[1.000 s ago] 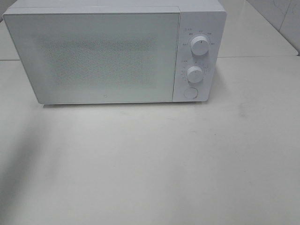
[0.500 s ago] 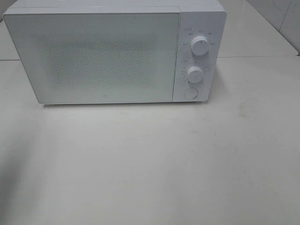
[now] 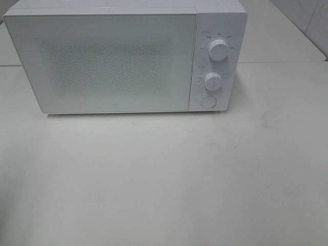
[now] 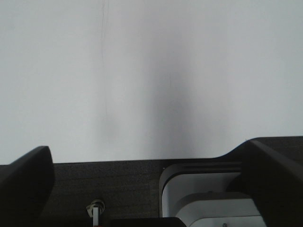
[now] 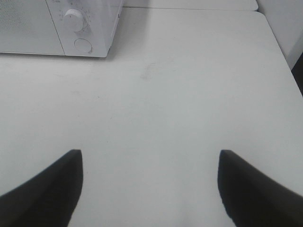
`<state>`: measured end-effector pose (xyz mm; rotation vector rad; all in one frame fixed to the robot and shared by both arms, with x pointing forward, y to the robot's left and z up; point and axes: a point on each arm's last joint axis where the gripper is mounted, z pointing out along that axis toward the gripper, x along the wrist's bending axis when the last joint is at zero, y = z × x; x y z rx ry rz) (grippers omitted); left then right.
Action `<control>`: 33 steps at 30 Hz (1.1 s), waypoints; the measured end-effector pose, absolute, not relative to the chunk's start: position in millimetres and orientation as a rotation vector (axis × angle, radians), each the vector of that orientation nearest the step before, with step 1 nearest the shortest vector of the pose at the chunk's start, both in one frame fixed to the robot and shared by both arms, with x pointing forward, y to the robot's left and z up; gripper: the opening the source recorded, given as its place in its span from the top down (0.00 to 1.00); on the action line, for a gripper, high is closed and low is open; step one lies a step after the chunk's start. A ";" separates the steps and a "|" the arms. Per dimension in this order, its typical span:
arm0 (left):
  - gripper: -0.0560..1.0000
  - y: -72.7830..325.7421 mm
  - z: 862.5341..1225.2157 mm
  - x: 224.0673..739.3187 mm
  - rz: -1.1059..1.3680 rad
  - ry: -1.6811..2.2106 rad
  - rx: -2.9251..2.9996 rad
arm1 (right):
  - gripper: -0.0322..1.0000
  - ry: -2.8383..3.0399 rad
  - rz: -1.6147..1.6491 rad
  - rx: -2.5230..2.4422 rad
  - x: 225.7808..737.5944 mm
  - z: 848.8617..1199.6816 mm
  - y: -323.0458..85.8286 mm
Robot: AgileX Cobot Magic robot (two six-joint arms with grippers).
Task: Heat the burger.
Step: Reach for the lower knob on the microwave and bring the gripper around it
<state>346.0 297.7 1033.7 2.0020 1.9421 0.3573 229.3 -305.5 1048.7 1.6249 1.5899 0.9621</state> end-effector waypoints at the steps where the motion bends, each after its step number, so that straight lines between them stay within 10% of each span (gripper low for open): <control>1: 0.01 297.7 1032.3 343.0 0.377 1.932 1.992 | 0.23 1.590 0.962 1.625 229.3 1048.7 -305.5; 33: 0.01 296.9 1054.2 241.3 0.895 1.556 1.567 | 0.24 1.590 0.962 1.625 229.3 1048.7 -305.5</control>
